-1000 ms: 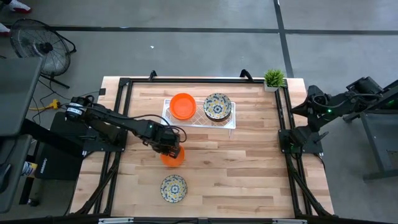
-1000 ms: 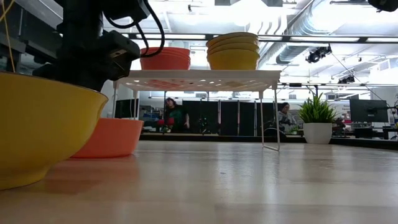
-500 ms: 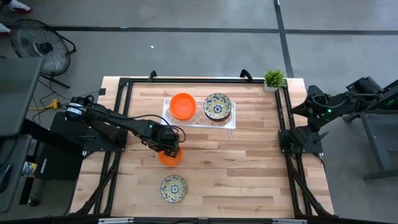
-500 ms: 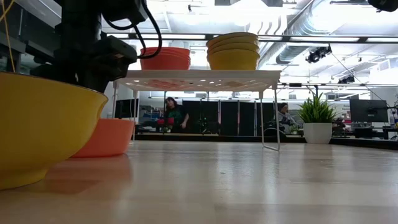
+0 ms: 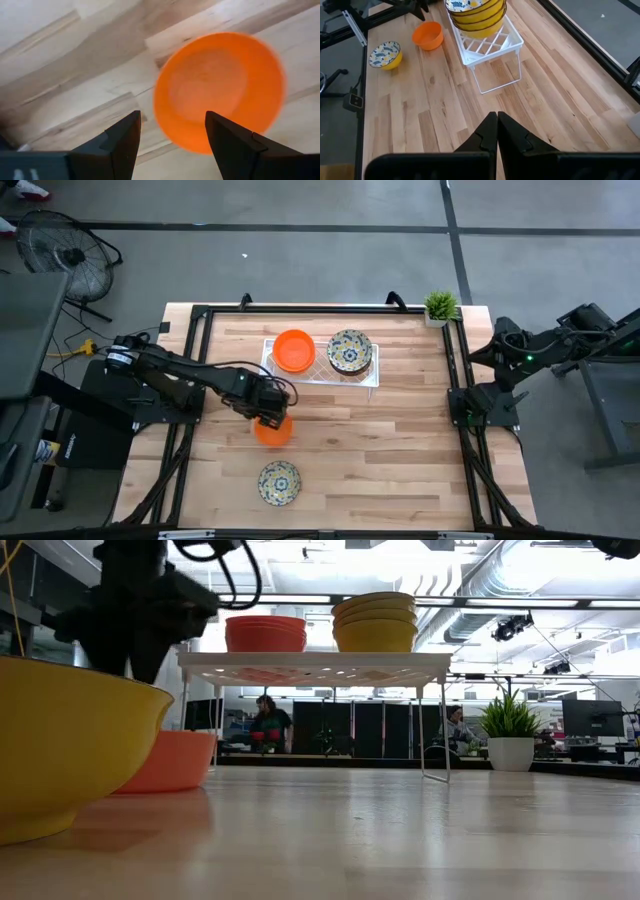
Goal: Pick & Place Mini bowls
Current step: Stack the orange bowl on top of the other orange bowls on the shelf
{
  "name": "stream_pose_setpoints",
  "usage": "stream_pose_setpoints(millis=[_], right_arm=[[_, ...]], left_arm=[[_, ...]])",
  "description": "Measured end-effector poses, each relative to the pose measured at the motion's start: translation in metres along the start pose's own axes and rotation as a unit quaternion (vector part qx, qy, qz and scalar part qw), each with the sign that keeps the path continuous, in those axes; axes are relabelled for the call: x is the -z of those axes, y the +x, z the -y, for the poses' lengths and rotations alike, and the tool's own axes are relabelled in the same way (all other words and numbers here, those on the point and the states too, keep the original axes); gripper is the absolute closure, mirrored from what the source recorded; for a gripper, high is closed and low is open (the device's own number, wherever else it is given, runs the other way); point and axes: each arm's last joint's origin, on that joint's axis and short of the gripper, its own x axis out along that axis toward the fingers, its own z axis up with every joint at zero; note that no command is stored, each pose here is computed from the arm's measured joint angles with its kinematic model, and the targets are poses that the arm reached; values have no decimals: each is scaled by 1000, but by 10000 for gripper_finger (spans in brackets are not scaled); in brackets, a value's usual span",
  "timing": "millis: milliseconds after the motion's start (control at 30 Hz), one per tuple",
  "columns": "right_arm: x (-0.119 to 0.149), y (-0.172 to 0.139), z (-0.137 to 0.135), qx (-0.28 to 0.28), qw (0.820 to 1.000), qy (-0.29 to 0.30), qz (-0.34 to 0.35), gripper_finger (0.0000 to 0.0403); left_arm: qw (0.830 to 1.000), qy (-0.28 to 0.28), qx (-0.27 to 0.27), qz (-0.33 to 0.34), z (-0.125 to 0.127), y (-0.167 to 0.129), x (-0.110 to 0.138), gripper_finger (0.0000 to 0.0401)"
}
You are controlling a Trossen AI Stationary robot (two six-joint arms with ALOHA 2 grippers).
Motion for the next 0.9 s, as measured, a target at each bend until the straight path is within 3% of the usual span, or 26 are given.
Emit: stream_pose_setpoints(millis=[100,267,700,900], right_arm=[[0,0,0,1,1000,0,1,403],[0,0,0,1,1000,0,1,403],[0,0,0,1,1000,0,1,403],[0,0,0,1,1000,0,1,403]], left_arm=[[1000,0,-9,-18,-5,9,2,183],[999,-5,24,-22,-5,27,3,183],[999,-23,24,-34,-12,44,6,184],[999,-22,32,-32,-10,44,5,222]])
